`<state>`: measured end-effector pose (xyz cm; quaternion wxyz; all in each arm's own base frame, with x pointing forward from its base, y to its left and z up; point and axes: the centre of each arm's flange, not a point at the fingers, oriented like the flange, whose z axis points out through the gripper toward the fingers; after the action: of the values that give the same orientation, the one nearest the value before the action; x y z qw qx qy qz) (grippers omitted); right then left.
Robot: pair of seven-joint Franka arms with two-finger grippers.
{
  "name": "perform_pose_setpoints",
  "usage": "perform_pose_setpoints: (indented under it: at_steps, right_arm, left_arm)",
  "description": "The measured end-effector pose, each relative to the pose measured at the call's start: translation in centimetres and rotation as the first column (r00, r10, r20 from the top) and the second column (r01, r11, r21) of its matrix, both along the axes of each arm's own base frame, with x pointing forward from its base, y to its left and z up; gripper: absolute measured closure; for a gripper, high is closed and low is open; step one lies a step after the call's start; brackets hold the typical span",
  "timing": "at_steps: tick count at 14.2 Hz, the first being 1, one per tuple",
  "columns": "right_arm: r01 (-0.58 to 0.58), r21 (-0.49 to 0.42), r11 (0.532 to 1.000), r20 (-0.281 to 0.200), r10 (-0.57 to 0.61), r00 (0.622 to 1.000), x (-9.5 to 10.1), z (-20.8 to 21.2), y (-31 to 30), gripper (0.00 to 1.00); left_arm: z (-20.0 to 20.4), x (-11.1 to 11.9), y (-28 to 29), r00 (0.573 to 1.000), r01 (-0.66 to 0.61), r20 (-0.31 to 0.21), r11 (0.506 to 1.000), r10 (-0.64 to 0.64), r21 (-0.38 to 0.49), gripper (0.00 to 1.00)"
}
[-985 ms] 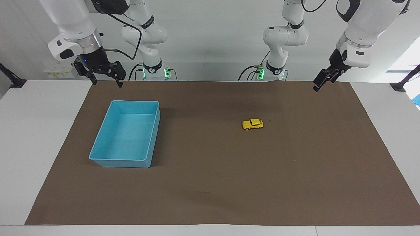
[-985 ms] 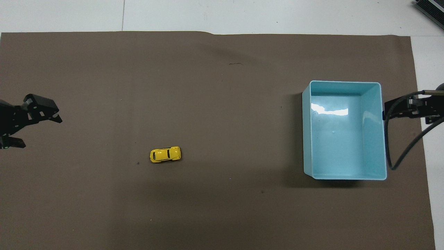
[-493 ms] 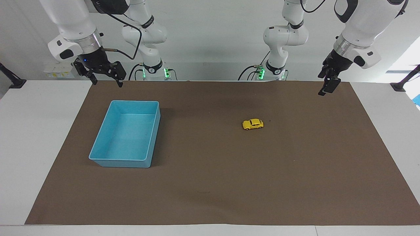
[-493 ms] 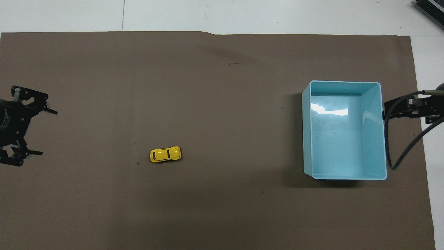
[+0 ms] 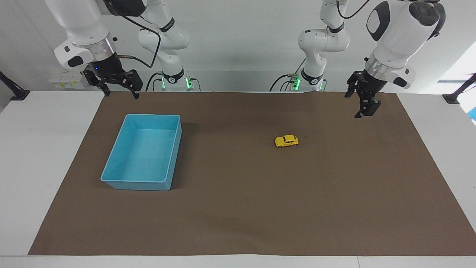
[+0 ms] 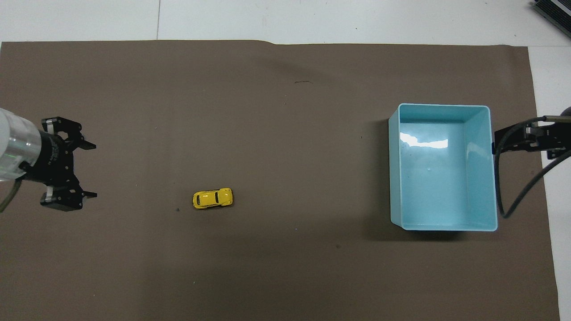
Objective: Wind up and store yellow beetle car
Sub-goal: 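Reach the left gripper toward the yellow beetle car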
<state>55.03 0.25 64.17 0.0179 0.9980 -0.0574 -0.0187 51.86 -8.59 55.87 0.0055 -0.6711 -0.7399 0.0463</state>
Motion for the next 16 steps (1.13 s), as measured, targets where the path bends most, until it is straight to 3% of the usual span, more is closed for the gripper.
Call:
perform_pose_setpoints:
  at_steps: [3,9,16]
  right_arm:
    - [0.0,0.0,1.0,0.0,0.0,1.0,0.0,0.0,0.0,0.0]
    - [0.0,0.0,1.0,0.0,0.0,1.0,0.0,0.0,0.0,0.0]
    - [0.0,0.0,1.0,0.0,0.0,1.0,0.0,0.0,0.0,0.0]
  left_arm:
    - [-2.2,-0.6,-2.4,0.999,-0.041,-0.016,0.999,0.041,-0.001,0.0]
    - [-7.5,-1.3,-7.5,0.966,-0.252,0.047,0.967,0.253,-0.035,0.0]
    - [-17.7,-3.0,-11.9,0.957,-0.271,0.089,0.961,0.275,-0.053,0.0]
